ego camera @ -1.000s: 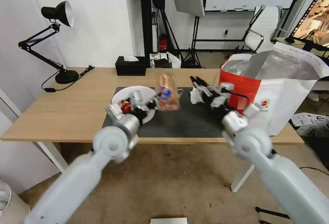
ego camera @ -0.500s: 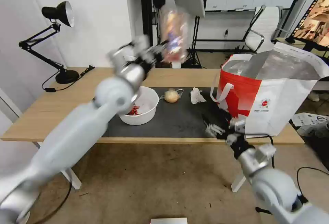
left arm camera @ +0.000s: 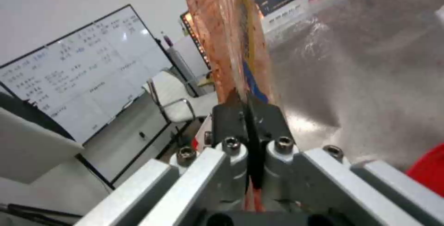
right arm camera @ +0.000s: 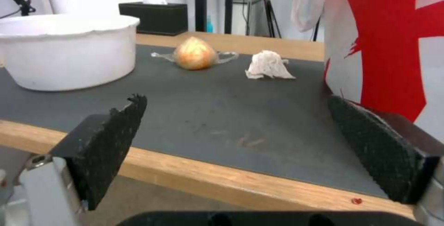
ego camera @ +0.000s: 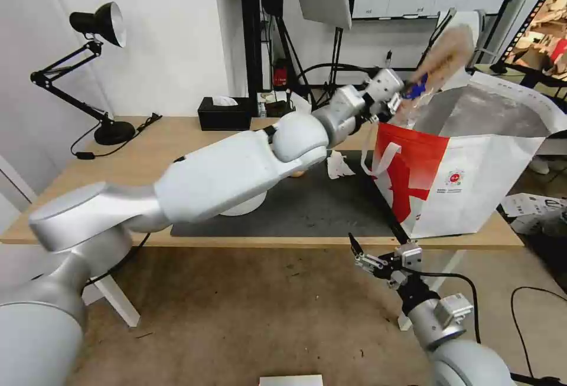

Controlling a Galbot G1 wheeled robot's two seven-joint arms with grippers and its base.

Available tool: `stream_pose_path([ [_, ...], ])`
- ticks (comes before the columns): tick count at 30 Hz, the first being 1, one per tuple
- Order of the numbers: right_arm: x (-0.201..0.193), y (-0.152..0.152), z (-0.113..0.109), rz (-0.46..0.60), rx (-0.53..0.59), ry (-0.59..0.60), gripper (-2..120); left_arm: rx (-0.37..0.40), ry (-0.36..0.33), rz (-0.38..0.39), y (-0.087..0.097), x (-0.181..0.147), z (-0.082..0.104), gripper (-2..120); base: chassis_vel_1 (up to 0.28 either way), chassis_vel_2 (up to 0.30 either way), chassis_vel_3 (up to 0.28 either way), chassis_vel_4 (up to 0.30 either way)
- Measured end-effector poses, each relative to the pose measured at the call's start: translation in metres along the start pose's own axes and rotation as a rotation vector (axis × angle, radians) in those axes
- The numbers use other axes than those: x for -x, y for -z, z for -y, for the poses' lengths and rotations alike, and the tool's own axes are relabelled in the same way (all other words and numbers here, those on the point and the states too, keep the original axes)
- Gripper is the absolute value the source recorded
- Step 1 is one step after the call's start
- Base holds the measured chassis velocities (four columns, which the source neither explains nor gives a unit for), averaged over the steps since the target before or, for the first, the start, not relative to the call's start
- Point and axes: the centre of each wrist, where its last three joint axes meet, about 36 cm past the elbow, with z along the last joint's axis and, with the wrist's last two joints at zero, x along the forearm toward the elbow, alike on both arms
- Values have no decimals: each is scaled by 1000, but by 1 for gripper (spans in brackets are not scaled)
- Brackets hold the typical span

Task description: Pick up the trash from the table and place it into the takeout bag.

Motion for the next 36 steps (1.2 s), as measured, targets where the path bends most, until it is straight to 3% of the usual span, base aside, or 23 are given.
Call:
stream_pose_path([
  [6, -4, -1, 2, 4, -3, -2, 100, 15, -23, -18, 3, 9, -2, 0, 0, 0, 0, 0],
  [12, -1, 0, 3, 9, -2, 6, 100, 10, -62, -17, 5, 4, 7, 5, 0, 0, 0, 0],
  [13, -1, 1, 3, 7, -1, 12, 100, 13, -56, -19, 5, 1, 10, 13, 0, 0, 0, 0],
  [22, -1, 0, 3, -2, 5, 16, 100, -26, -10, -1, 10, -5, 26, 39, 0, 0, 0, 0],
  [23, -1, 1, 4, -2, 8, 13, 100, -52, 2, 8, 14, -6, 29, 48, 0, 0, 0, 0],
  [27, -4, 4, 5, 6, 14, 3, 100, -106, 46, 29, 24, -18, 28, 61, 0, 0, 0, 0],
  [32, -16, 17, 5, 30, 33, -29, 100, -120, 73, 24, 13, -34, 24, 75, 0, 0, 0, 0],
  [34, -23, 25, 5, 50, 38, -54, 100, -160, 97, 27, -3, -62, 27, 86, 0, 0, 0, 0],
  [36, -24, 27, 5, 57, 39, -58, 100, -173, 111, 29, -11, -75, 29, 90, 0, 0, 0, 0],
])
